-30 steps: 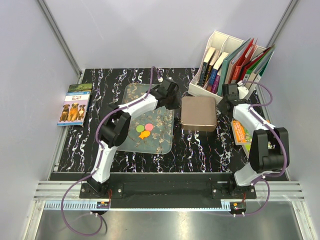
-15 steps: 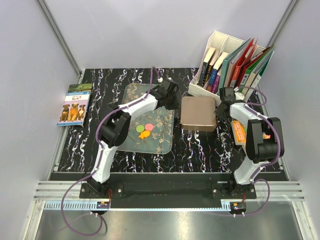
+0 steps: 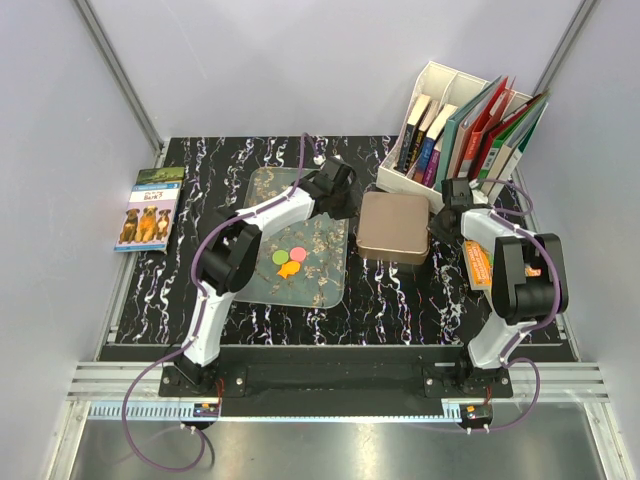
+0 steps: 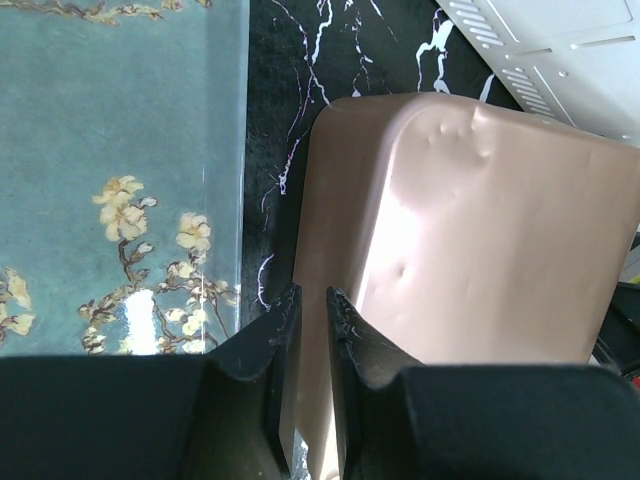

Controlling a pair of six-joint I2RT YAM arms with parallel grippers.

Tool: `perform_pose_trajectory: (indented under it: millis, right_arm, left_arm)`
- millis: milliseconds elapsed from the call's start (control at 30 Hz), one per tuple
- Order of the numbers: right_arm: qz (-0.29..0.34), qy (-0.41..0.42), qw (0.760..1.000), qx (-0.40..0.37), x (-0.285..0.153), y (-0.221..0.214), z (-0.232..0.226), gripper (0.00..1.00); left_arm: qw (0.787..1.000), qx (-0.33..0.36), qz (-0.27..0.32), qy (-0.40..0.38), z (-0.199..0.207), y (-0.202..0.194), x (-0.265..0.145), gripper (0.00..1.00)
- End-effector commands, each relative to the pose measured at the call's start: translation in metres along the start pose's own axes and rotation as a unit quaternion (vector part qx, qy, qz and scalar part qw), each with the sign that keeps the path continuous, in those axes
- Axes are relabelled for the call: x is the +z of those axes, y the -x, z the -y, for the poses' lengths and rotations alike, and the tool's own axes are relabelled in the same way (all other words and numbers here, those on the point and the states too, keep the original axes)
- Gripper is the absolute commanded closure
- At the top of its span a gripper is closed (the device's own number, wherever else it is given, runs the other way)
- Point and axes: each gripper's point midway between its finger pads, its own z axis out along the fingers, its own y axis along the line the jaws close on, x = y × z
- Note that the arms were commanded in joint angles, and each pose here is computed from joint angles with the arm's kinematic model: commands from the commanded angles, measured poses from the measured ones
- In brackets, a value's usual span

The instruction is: Pack the cookies

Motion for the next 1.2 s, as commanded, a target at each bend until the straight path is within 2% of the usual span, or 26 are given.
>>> perform_pose_trajectory:
  millis: [0, 267, 433, 533, 733, 900, 1167]
  right_arm:
    - [0.024, 0.031, 0.999, 0.022, -0.018, 0.014, -0.011, 1.0]
    - [-0.008, 0.001, 0.998, 0.059, -0.002, 0.0, 0.024, 1.0]
    - [-0.034, 0.034, 0.992, 0.113, 0.007, -0.009, 0.033, 1.0]
    - [-0.066, 0.082, 0.984, 0.145, 0.008, -0.021, 0.024, 1.0]
    - [-0.073, 0.163, 0.965, 0.194, 0.007, -0.017, 0.01, 1.0]
    - [-0.1, 0.192, 0.954, 0.209, 0.007, -0.026, 0.003, 1.0]
    - [-0.108, 0.208, 0.949, 0.21, 0.007, -0.028, -0.002, 1.0]
  left_arm:
    - [0.999, 0.002, 0.0, -0.047, 0.032, -0.004, -0.009, 0.8]
    - [0.999, 0.001, 0.002, -0.048, 0.033, -0.004, -0.011, 0.8]
    - [0.999, 0.001, 0.004, -0.048, 0.033, -0.004, -0.013, 0.8]
    - [0.999, 0.0, 0.007, -0.048, 0.032, -0.003, -0.014, 0.8]
    - [0.999, -0.005, 0.007, -0.053, 0.033, -0.003, -0.014, 0.8]
    - [0.998, -0.007, 0.007, -0.057, 0.035, -0.003, -0.015, 0.8]
    - [0.998, -0.004, 0.006, -0.068, 0.044, -0.005, -0.017, 0.8]
